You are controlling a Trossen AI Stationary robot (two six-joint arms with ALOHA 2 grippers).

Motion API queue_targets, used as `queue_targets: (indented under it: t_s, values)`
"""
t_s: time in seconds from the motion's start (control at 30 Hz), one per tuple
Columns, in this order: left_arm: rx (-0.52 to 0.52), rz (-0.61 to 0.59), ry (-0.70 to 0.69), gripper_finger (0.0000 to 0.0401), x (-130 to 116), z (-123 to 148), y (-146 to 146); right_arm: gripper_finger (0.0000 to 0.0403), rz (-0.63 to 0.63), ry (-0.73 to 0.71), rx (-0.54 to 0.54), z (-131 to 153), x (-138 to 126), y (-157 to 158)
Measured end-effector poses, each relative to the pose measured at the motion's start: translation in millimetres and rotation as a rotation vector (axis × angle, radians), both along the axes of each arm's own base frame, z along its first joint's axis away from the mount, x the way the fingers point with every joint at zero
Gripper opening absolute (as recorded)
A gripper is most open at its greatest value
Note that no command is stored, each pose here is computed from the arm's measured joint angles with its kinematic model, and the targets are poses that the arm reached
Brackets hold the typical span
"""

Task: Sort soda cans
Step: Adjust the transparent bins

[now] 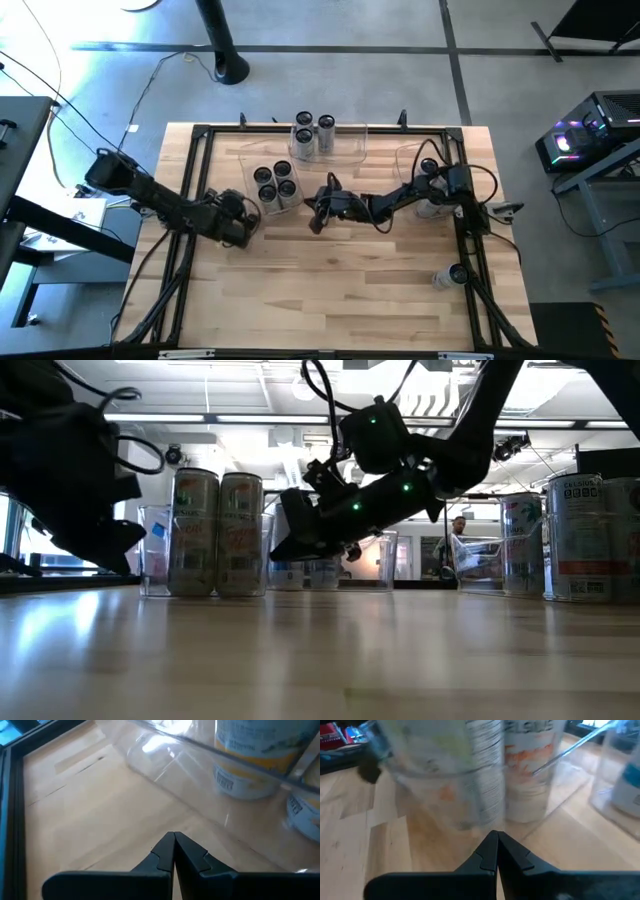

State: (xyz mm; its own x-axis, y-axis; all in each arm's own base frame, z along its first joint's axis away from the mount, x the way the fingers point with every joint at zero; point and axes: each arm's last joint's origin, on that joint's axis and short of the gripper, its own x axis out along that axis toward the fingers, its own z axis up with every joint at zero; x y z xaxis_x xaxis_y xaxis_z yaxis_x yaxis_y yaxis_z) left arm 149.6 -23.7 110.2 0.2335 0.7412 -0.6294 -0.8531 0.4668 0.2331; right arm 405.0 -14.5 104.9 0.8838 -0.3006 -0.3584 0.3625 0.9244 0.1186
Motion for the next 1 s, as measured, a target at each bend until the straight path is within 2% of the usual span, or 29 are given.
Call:
queue_targets:
  t_s: [0.43,0.57,0.7,0.8,0.9,1.0]
  values:
    - [0.031,0.024,0.098,0.0000,7,0,23,0.0000,0.048,0.006,0.007,-1,0,15]
    - [0.016,0.039,0.097,0.0000,5,0,23,0.0000,0.003,0.075,-0.045,0,-4,21]
    - [-0.043,0.006,0.075,0.0000,3,1,14,0.0000,-0.051,0.173,-0.106,31,-17,24]
    - [-0.071,-0.028,0.018,0.0000,2,3,3,0.0000,-0.066,0.237,-0.110,61,-33,22]
    - [-0.114,-0.043,-0.041,0.0000,-1,5,-9,0.0001,-0.108,0.233,-0.066,93,-50,10]
    - [-0.150,-0.052,-0.099,0.0000,-5,5,-20,0.0012,-0.098,0.261,-0.089,113,-63,-7]
